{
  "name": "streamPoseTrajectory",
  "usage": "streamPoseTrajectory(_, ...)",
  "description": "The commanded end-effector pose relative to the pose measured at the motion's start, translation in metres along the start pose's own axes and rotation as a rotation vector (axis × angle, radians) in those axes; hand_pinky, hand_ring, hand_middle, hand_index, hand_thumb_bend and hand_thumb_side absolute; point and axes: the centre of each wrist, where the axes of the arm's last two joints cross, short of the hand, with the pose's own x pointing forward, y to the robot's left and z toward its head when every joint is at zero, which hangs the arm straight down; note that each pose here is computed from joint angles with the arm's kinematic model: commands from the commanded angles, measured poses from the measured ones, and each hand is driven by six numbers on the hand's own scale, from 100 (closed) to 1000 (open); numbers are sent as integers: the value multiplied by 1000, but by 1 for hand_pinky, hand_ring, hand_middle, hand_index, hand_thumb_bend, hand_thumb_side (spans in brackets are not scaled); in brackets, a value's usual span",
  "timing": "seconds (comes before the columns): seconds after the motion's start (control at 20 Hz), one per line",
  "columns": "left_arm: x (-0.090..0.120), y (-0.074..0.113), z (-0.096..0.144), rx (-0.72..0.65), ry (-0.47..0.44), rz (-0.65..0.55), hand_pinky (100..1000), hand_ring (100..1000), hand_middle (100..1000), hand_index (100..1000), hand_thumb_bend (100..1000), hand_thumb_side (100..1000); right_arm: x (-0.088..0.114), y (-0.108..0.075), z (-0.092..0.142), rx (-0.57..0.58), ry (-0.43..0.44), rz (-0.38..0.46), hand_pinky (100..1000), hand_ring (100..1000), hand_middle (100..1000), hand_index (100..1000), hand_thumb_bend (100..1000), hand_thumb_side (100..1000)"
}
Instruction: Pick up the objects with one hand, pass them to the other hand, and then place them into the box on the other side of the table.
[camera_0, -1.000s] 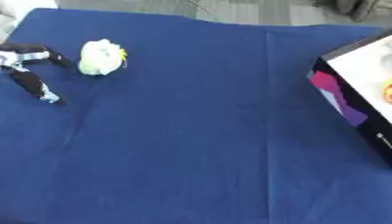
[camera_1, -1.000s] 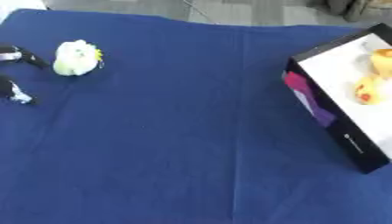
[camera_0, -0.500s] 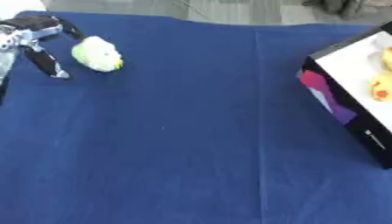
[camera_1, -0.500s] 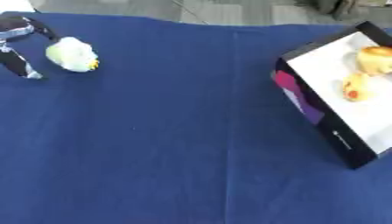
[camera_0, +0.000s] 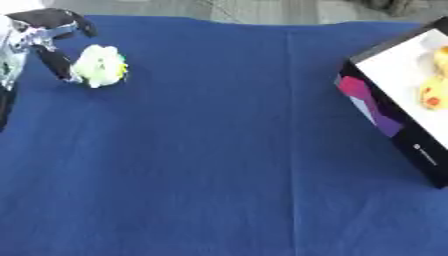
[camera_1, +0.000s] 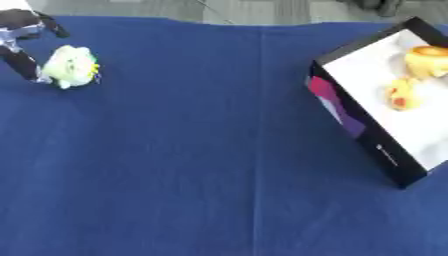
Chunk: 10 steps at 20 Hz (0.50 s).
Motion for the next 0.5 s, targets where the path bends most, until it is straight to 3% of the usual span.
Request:
streamPoseTrajectory(0.05, -8, 14, 5, 38, 26, -21, 890, 909, 777, 859, 646, 126, 9, -3, -4, 5, -35, 24, 958, 1000, 1000, 1000, 100, 230)
streamPoseTrajectory(0.5, -10, -2, 3, 27, 66, -17, 878, 904, 770, 849, 540, 100, 8, 0, -5, 11, -30, 22, 958, 1000, 1000, 1000, 100, 232)
